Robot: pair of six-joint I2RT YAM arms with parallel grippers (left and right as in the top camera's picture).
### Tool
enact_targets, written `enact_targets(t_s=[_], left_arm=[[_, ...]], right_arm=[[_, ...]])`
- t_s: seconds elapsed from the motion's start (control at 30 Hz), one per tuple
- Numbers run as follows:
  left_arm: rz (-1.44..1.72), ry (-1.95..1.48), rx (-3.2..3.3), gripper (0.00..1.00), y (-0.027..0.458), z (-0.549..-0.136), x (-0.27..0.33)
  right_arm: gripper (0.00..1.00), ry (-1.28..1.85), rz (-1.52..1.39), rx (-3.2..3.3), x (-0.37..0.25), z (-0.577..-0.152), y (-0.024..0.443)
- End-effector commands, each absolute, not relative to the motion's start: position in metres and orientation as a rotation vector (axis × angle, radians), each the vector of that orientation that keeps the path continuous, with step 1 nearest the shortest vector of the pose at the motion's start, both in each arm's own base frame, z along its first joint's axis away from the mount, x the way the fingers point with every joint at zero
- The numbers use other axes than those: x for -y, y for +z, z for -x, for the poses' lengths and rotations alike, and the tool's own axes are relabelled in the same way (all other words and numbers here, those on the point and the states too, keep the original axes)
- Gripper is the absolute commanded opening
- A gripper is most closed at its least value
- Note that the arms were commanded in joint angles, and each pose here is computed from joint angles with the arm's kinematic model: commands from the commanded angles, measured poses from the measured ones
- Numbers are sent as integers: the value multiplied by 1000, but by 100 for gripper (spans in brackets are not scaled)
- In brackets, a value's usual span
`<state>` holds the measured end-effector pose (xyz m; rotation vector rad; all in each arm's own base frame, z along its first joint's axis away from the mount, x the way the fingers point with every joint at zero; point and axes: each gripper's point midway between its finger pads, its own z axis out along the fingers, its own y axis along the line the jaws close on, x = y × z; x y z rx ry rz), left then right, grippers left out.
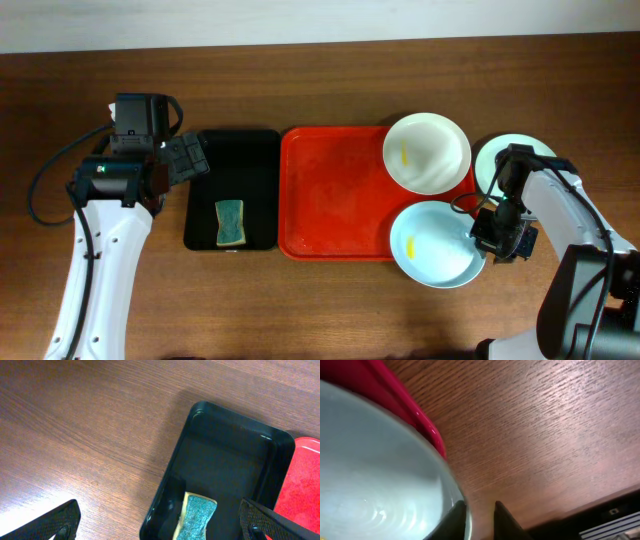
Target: Clean dirty plates on tray and stack at the side
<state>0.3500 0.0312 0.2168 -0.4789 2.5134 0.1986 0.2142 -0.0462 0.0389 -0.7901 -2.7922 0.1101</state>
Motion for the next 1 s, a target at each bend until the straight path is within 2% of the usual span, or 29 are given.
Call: enact_targets(t_s=[0.0,0.1,0.37,0.47,0.63,0.67,0.73,0.77,0.83,0.87,0.9,0.97], left_arm=[[507,212,-2507,99,216,-350,-34],[507,212,-2507,99,216,-350,-34],[507,212,-2507,99,216,-350,-34],[507,212,-2507,99,216,-350,-34],[507,212,-2507,99,216,-350,-34],[507,212,-2507,99,216,-350,-34],[507,212,-2507,99,216,-350,-34],[507,212,-2507,99,216,-350,-34],[507,212,-2507,99,216,-350,-34],[507,212,-2507,99,216,-350,-34],[507,212,-2507,99,216,-350,-34],[507,212,-2507,99,216,-350,-34]], right_arm=[[9,95,778,2784,42,-212,37],[4,41,783,2778,36,-212,37],[4,-147,770,2758,13,-215,38],[4,-285,647,2774,-9,-218,41],[8,-317,535,2790,-33,-219,42],[13,-314,507,2796,-37,-219,42],[45,-307,463,2805,-43,-219,41],[65,-305,451,2809,-45,-219,41],[78,-307,443,2830,-46,-223,40],[92,-312,450,2840,-45,-226,40],[98,-322,460,2846,-44,-229,41],[98,-385,493,2848,-45,-237,46]])
